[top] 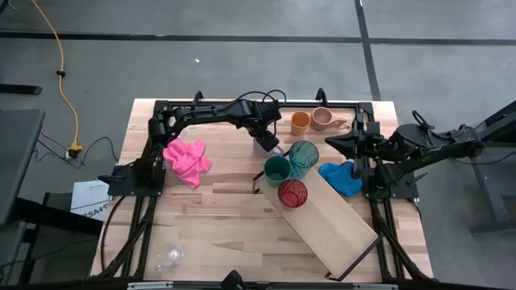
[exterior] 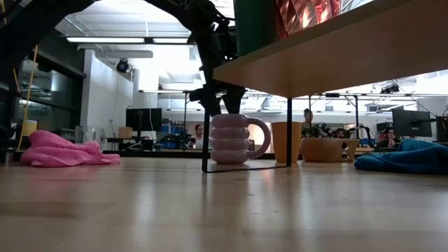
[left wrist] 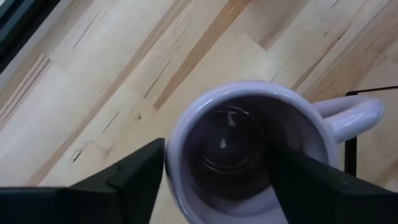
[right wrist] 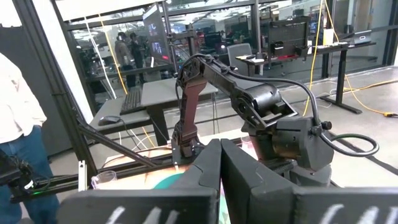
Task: Stack small to large cups/mugs on shelf
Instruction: Put the purple mug on the shelf
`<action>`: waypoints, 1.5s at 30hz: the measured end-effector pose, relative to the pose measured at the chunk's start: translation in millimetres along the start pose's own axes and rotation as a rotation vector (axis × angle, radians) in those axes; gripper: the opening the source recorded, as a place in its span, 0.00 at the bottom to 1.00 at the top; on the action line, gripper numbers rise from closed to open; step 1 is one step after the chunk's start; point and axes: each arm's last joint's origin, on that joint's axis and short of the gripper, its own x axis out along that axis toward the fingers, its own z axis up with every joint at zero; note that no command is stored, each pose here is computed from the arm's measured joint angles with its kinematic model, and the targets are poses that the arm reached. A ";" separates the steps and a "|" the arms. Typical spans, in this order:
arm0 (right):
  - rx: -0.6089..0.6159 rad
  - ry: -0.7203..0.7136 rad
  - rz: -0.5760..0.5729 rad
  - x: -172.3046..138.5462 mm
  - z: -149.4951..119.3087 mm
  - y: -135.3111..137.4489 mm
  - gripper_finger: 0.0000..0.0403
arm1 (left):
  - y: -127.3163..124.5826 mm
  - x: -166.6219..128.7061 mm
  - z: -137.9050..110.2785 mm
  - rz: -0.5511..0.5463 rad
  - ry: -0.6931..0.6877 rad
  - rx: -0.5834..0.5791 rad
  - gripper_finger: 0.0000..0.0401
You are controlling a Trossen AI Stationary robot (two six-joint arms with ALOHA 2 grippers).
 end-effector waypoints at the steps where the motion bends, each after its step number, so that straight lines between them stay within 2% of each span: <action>1: 0.000 0.000 0.000 0.0 0.0 0.0 0.00 | 0.0 0.0 0.0 -0.001 0.001 0.000 0.68; 7: 0.002 0.000 0.000 0.0 0.0 0.0 0.00 | 3.4 -4.1 -0.2 0.005 0.003 0.003 0.71; 13: 0.000 0.000 0.000 0.0 0.0 0.0 0.00 | 22.7 -39.8 6.1 0.031 -0.092 -0.019 0.72; 19: -0.001 0.000 0.000 0.0 0.0 0.0 0.00 | 51.1 -98.0 8.9 0.016 -0.243 -0.076 0.72; 22: -0.001 0.000 0.000 0.0 0.0 0.0 0.00 | 59.2 -138.3 4.6 -0.010 -0.363 -0.078 0.72; 24: -0.001 -0.001 0.000 0.0 0.1 0.0 0.00 | 62.1 -170.0 -1.0 -0.065 -0.463 -0.073 0.72; 29: -0.006 -0.007 0.001 0.0 0.8 0.1 0.00 | 57.1 -251.4 -30.7 -0.212 -0.719 -0.037 0.72; 33: -0.005 -0.008 0.001 0.0 0.8 0.1 0.00 | 44.0 -313.4 -70.0 -0.367 -0.910 0.067 0.72; 36: -0.005 -0.008 0.001 0.0 0.8 0.1 0.00 | 33.8 -345.1 -101.4 -0.457 -0.989 0.152 0.72; 40: -0.001 -0.008 0.001 0.0 0.8 0.1 0.00 | 21.6 -361.0 -138.2 -0.496 -1.049 0.217 0.72; 42: -0.001 -0.008 0.001 0.0 0.8 0.1 0.00 | 15.5 -352.9 -153.8 -0.505 -1.066 0.227 0.71; 45: 0.007 -0.008 0.001 0.0 0.8 0.1 0.00 | 4.7 -323.4 -175.4 -0.540 -1.085 0.229 0.66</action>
